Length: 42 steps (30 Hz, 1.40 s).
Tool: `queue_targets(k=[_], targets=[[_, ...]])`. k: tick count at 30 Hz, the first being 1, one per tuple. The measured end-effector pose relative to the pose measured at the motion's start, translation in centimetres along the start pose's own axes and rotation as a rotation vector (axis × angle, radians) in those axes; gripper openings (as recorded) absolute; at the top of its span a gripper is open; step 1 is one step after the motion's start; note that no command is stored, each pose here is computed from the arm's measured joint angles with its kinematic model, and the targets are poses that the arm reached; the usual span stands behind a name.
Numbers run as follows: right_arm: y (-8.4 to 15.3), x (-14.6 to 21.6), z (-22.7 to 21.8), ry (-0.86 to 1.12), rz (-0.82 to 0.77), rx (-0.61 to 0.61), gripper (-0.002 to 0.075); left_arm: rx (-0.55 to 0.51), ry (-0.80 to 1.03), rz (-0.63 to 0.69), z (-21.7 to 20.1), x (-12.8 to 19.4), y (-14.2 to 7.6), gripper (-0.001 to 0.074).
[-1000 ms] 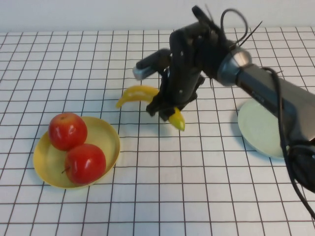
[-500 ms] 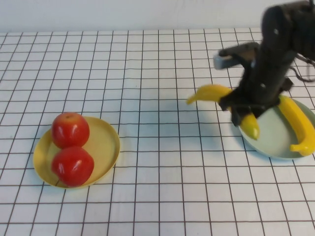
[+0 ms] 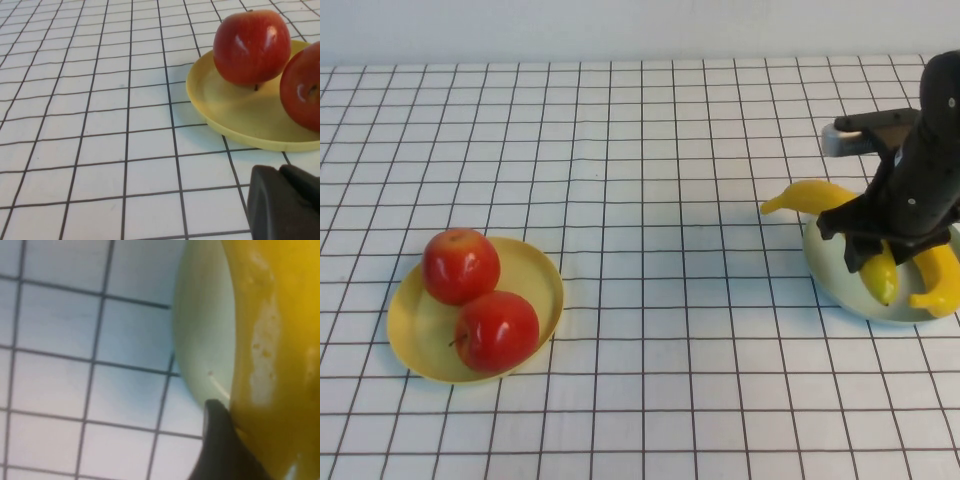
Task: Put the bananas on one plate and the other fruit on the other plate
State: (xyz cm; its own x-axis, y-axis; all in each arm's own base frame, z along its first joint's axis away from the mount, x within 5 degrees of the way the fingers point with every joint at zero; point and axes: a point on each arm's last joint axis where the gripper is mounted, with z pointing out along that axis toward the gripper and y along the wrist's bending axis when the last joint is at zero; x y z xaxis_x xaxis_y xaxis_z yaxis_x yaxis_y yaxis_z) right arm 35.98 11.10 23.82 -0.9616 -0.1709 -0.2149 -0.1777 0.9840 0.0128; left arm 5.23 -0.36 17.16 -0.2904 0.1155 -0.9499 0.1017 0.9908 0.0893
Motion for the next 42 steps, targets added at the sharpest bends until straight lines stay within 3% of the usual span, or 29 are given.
queue_targets(k=[8,24,27,34,42], targets=[[-3.6,-0.3,0.3,0.004,0.128,0.001,0.0333,0.000,0.000,0.000,0.0,0.0,0.0,-0.0004],[-4.4,0.0,0.6,0.047,0.111,0.052,0.0379,0.000,0.000,0.000,0.0,0.0,0.0,-0.0004],[-4.3,0.1,-1.1,-0.006,0.117,0.039,0.0330,0.000,0.000,0.000,0.0,0.0,0.0,-0.0004],[-2.9,2.9,-9.4,-0.392,0.126,-0.150,0.0035,0.000,0.000,0.000,0.0,0.0,0.0,-0.0004],[-2.3,13.5,-17.0,-0.817,0.052,-0.253,-0.0012,0.000,0.000,0.000,0.0,0.0,0.0,-0.0004]])
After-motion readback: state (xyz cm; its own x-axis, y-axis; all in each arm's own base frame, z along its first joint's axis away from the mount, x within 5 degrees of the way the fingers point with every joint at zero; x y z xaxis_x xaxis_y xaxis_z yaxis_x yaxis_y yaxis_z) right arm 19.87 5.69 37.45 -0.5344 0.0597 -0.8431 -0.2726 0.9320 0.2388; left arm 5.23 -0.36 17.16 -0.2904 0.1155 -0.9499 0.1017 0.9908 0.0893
